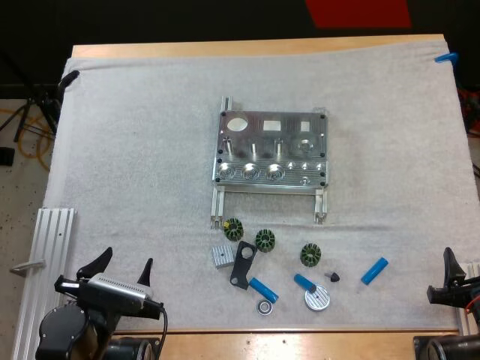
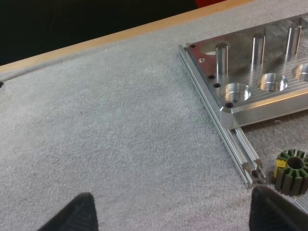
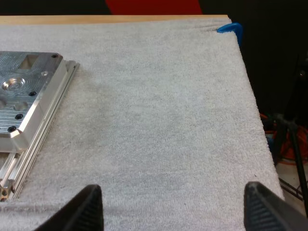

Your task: Load cells from left to right

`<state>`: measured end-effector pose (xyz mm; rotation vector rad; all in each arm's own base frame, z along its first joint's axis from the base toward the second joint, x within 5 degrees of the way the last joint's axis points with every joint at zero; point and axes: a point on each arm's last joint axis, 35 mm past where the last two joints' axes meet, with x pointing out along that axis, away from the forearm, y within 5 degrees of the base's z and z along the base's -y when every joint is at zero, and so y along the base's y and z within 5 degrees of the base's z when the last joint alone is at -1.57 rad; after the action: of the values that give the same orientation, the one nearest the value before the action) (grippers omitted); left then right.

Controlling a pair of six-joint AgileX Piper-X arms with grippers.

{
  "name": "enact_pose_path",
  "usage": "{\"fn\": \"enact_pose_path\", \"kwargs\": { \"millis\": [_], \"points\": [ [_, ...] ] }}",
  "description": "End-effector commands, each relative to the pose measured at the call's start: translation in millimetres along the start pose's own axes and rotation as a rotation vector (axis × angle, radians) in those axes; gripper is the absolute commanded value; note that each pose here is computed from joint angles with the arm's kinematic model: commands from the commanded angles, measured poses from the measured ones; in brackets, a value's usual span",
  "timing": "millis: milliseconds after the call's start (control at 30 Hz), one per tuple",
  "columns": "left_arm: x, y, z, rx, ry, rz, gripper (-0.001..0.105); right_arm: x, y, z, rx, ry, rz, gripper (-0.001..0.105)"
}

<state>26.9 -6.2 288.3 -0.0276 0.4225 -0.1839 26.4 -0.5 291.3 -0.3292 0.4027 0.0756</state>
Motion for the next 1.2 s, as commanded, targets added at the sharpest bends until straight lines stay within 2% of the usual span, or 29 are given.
{"fn": "enact_pose_path", "kwargs": {
  "millis": [0,533,667,800,900,1000,1100,1167],
  "points": [
    [2,1,3,-0.016,-0.006,0.009,0.065,2,0,2,-0.003,0.003,0.001,0.060],
    [1,0,3,-0.016,-0.007,-0.014,0.065,2,0,2,-0.001,-0.002,0.002,0.060],
    [-10,-3,14,-0.008,-0.052,-0.046,0.065,-3,0,7,-0.002,-0.042,0.064,0.060],
    [-27,-6,27,0.004,-0.115,-0.067,0.065,-13,-3,16,-0.001,-0.074,0.076,0.060],
    [-40,-10,37,0.030,-0.159,-0.129,0.065,-15,-5,28,-0.007,-0.081,0.117,0.060],
    [-36,-12,53,0.050,-0.116,-0.222,0.065,-14,-6,39,-0.009,-0.079,0.182,0.060],
    [-30,-14,66,0.112,-0.081,-0.283,0.065,-9,-5,49,-0.009,-0.073,0.257,0.060],
    [-23,-17,77,0.184,-0.054,-0.341,0.065,-6,-5,54,-0.007,-0.066,0.308,0.060]
  ]
}}
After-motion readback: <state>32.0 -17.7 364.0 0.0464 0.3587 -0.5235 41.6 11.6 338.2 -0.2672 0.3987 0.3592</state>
